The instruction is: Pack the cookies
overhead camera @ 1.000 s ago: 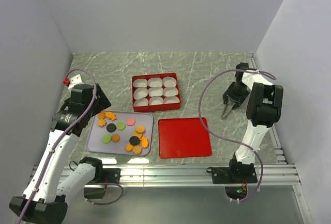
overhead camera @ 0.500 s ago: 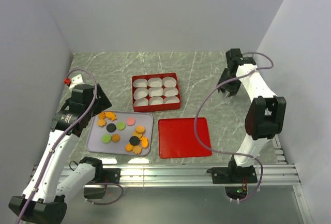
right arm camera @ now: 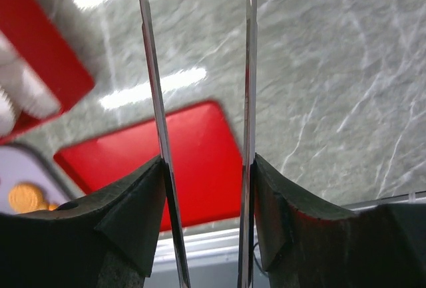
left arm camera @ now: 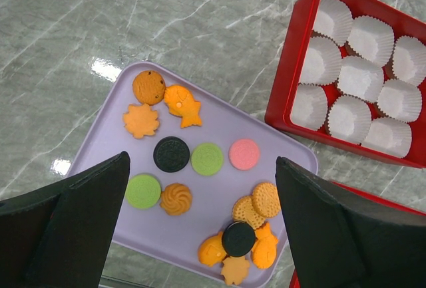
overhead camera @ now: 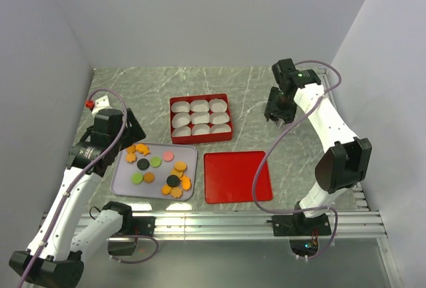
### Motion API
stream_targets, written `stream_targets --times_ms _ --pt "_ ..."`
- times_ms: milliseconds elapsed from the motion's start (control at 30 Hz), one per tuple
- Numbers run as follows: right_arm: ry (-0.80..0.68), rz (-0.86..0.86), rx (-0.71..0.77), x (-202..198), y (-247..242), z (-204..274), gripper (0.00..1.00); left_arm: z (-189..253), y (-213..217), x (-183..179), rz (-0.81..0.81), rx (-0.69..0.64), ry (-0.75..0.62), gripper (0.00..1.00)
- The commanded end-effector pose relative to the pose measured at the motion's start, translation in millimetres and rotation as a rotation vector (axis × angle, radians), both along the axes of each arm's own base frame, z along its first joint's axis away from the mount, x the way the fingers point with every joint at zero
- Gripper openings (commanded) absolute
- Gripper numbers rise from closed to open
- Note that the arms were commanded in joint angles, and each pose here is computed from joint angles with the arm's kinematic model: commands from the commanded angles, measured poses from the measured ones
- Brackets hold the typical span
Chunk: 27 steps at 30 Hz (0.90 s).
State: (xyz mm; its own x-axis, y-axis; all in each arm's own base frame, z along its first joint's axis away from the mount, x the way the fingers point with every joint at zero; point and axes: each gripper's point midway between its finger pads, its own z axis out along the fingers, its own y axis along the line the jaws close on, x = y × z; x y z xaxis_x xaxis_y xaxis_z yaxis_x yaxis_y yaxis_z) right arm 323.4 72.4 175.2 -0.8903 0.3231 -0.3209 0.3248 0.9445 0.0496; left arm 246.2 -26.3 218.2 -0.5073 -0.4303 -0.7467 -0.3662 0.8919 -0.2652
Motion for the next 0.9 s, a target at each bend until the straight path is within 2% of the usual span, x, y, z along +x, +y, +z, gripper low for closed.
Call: stream_targets --times_ms 0,333,567,867 --pt "-0.116 0.102 0.072 -13 33 53 0.58 7 -2 3 0.000 -0.011 -0.040 0.97" --pt "-0.131 0.432 0.231 -90 124 87 0.58 7 -1 2 0.007 -0.011 -0.044 0.97" --pt "-0.135 0.572 0.305 -133 180 97 0.59 8 0 2 0.010 -0.011 -0.048 0.97" --pt "-0.062 0.668 0.317 -158 242 76 0.60 9 0 2 0.012 -0.011 -0.051 0.97"
